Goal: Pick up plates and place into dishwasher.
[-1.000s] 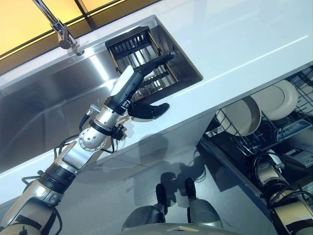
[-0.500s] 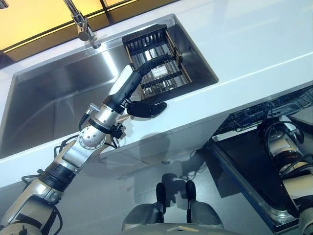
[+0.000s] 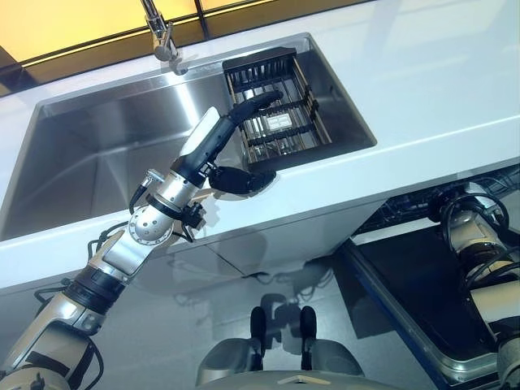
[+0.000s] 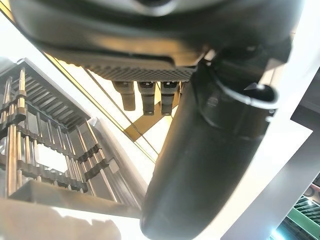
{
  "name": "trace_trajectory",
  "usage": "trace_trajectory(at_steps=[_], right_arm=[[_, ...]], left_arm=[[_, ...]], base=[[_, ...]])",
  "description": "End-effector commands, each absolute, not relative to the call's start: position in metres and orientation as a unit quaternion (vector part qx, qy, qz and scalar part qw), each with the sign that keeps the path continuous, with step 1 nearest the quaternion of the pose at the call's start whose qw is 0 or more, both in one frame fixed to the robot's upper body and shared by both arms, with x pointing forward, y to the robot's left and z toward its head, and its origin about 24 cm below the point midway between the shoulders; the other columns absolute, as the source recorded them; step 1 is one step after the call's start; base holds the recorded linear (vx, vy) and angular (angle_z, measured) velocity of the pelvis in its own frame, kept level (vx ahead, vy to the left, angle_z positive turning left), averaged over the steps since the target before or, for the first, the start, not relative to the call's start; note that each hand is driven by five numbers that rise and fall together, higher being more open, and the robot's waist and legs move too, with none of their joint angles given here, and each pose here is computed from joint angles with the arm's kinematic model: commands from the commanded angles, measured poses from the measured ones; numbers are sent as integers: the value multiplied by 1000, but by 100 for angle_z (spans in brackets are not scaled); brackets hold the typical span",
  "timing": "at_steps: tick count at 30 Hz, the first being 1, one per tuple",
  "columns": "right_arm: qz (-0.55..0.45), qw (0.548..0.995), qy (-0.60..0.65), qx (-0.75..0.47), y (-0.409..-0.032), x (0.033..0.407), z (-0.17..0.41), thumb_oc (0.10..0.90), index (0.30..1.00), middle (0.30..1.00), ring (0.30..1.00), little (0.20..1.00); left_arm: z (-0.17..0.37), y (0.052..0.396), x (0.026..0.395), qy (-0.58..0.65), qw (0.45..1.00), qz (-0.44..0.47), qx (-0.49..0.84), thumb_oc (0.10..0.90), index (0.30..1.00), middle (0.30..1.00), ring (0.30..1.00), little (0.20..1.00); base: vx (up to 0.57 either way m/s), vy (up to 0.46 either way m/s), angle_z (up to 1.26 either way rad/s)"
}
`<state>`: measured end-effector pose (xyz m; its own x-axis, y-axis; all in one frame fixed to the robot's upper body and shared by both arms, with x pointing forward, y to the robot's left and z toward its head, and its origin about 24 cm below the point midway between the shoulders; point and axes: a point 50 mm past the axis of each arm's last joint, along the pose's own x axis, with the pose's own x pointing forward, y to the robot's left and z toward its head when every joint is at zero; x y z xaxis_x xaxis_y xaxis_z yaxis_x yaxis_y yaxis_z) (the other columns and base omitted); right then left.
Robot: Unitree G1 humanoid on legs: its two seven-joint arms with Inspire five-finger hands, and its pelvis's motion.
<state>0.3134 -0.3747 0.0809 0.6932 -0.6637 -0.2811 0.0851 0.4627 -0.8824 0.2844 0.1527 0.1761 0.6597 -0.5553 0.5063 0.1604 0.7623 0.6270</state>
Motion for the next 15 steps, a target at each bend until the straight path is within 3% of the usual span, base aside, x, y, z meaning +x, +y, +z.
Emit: trace_trajectory(at_steps=[1, 6, 10, 11, 12, 15], right_arm=[[-243, 771, 291, -511, -390, 304, 88, 100, 300, 300, 300, 200], [-235, 773, 259, -529, -385, 295, 80, 100, 300, 300, 300, 200], [-262, 744, 259, -557, -395, 257, 69, 100, 300, 300, 300, 200], [-273, 731, 275, -561, -404, 237, 64, 405, 561, 561, 561, 505], [-280, 726, 281, -562, -407, 229, 63, 800, 900, 900, 900, 900], [-295, 717, 293, -559, -415, 211, 65, 800, 900, 900, 900, 900]], left_arm=[[218, 146, 276, -466, 833, -208, 215, 800, 900, 900, 900, 900], [213, 147, 272, -460, 837, -206, 212, 800, 900, 900, 900, 900], [205, 154, 263, -463, 838, -193, 213, 800, 900, 900, 900, 900], [203, 158, 260, -464, 839, -186, 214, 800, 900, 900, 900, 900], [203, 160, 258, -465, 840, -182, 213, 800, 900, 900, 900, 900], [203, 164, 256, -464, 842, -174, 213, 800, 900, 900, 900, 900]], base=[[19, 47, -7], [13, 40, -10], [-2, 68, -13], [5, 93, -23], [9, 88, -25], [4, 50, -32]])
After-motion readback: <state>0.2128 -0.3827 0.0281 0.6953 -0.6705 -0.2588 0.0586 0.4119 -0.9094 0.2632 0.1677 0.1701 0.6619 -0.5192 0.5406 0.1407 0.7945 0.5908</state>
